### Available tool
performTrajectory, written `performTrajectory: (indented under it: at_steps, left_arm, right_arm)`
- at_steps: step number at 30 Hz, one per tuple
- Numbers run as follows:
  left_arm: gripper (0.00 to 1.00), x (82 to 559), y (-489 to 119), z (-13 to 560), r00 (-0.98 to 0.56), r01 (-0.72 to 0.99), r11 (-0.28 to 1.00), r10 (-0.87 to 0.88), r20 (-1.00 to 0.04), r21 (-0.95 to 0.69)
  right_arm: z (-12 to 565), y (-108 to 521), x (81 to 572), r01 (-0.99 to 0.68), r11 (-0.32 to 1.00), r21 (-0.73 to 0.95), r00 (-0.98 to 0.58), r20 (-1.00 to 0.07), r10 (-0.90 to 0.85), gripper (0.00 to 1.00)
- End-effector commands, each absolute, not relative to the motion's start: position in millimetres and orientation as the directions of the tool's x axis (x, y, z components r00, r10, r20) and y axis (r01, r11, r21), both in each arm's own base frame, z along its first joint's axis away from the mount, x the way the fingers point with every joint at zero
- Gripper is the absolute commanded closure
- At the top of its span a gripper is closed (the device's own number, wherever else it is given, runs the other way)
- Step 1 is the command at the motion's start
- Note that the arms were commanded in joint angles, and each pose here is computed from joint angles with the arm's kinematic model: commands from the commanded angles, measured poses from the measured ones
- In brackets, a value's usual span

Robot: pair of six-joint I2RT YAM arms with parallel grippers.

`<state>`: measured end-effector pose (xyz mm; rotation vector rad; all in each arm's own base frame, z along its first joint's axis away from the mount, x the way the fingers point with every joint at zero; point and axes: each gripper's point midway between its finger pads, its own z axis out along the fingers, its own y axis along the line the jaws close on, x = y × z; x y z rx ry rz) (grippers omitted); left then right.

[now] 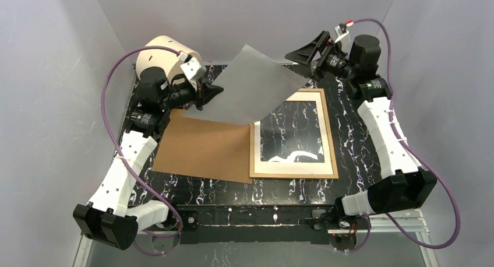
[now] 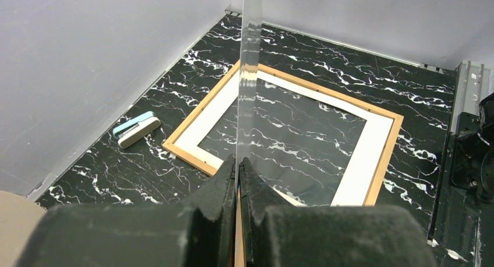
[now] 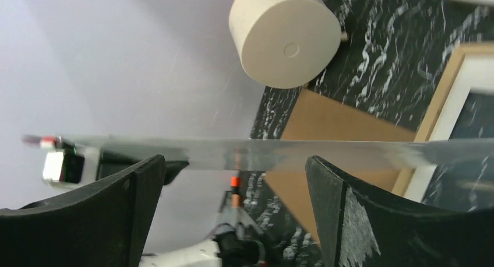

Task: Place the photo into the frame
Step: Turn over the photo from the photo frame.

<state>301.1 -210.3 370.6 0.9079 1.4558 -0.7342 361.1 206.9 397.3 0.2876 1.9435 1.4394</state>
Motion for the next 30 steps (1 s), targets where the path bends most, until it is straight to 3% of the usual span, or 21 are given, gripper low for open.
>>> performTrajectory:
  at_steps: [1,6,10,16,24,26,30]
  left_arm:
    - [1.0,281.7,-206.4,404.4,0.135,0.863,0.477,0.103,-0.986,0.168]
    - [1.0,273.4,-209.5,417.9,0.184,0.875,0.436,0.103,-0.977,0.211]
    - [1.0,268.3,-211.5,421.6,0.224,0.882,0.399,0.113,-0.968,0.251]
    - [1.0,268.0,-211.0,424.2,0.241,0.879,0.393,0.125,-0.962,0.271]
    - [1.0,269.6,-213.7,431.8,0.227,0.887,0.389,0.103,-0.968,0.25]
    - [1.0,271.0,-215.0,432.7,0.219,0.891,0.386,0.098,-0.971,0.239]
    - [1.0,272.5,-215.7,432.4,0.208,0.893,0.388,0.095,-0.973,0.229]
  right_arm:
    - [456.3,212.7,333.9,-0.763,0.446,0.467,-0.397,-0.884,0.246,0.01]
    - [462.7,218.8,321.6,-0.885,0.422,0.197,-0.16,-0.979,0.123,0.01]
    - [460.4,228.7,312.2,-0.924,0.379,0.045,-0.016,-0.997,0.08,0.01]
    - [453.9,231.8,318.8,-0.923,0.383,0.035,-0.019,-0.999,0.045,0.01]
    - [403.6,239.0,274.0,-0.974,0.164,0.154,-0.166,-0.984,-0.065,0.03]
    - [396.0,237.7,271.6,-0.972,0.165,0.168,-0.184,-0.979,-0.083,0.09]
    - [388.3,235.4,273.9,-0.962,0.201,0.186,-0.208,-0.973,-0.096,0.39]
